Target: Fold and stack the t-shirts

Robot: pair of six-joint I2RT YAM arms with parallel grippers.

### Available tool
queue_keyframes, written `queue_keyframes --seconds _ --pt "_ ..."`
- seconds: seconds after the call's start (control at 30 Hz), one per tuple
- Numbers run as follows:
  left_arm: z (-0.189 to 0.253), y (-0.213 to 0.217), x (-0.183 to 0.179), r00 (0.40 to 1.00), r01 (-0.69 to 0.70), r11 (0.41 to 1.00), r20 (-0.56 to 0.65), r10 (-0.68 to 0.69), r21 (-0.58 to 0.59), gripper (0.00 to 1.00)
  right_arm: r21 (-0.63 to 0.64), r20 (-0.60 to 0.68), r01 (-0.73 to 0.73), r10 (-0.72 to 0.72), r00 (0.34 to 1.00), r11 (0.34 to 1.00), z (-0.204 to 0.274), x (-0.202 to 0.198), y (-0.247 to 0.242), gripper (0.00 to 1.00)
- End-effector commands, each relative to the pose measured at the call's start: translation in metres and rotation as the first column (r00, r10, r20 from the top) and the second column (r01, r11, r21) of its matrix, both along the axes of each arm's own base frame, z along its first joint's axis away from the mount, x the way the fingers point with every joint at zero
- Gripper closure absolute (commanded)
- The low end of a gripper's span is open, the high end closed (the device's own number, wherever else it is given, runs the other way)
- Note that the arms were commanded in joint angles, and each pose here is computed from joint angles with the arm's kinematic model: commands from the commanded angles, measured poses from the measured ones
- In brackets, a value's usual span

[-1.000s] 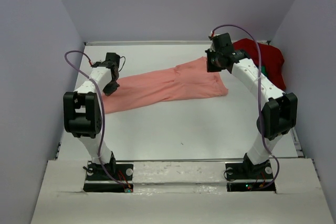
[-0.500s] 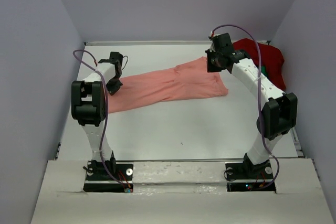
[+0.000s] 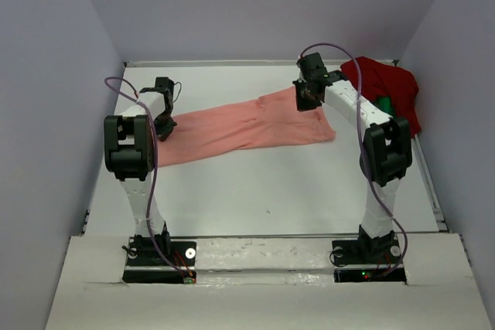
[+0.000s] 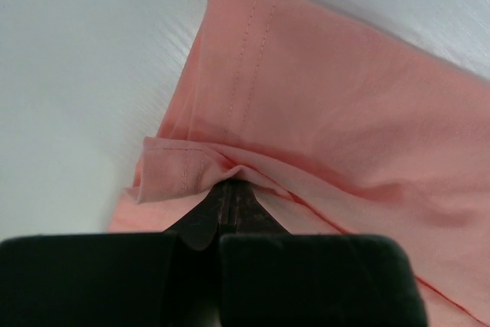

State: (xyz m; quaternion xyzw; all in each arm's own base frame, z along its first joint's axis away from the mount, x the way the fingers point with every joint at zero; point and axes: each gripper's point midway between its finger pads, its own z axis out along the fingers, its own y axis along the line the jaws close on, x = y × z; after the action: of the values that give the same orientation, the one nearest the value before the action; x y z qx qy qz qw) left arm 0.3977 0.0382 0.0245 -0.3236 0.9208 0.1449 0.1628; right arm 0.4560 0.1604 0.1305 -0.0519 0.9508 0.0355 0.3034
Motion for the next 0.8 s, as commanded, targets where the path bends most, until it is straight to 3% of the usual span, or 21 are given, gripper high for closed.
queue_keyframes --seconds 0.0,0.2,0.43,0.77 --pt "0.0 -0.001 0.0 1.0 0.006 1.0 0.0 -0.006 -0.011 1.0 -0.009 0.008 0.014 -0.014 1.0 1.0 0.001 0.021 0.002 1.0" --pt "-0.005 -0.002 -0.007 1.0 0.004 1.0 -0.014 -0.005 -0.019 1.0 -0.08 -0.044 0.04 -0.044 0.998 0.996 -0.032 0.039 -0.001 1.0" --pt "0.0 -0.006 -0.008 1.0 0.009 0.999 0.001 -0.009 -0.038 1.0 -0.056 -0.054 0.08 -0.083 0.995 0.995 -0.039 0.061 0.0 1.0" --pt "0.001 -0.007 -0.009 1.0 0.008 0.999 0.008 -0.008 -0.047 1.0 -0.083 -0.079 0.161 -0.168 0.983 0.983 -0.042 0.051 -0.021 1.0"
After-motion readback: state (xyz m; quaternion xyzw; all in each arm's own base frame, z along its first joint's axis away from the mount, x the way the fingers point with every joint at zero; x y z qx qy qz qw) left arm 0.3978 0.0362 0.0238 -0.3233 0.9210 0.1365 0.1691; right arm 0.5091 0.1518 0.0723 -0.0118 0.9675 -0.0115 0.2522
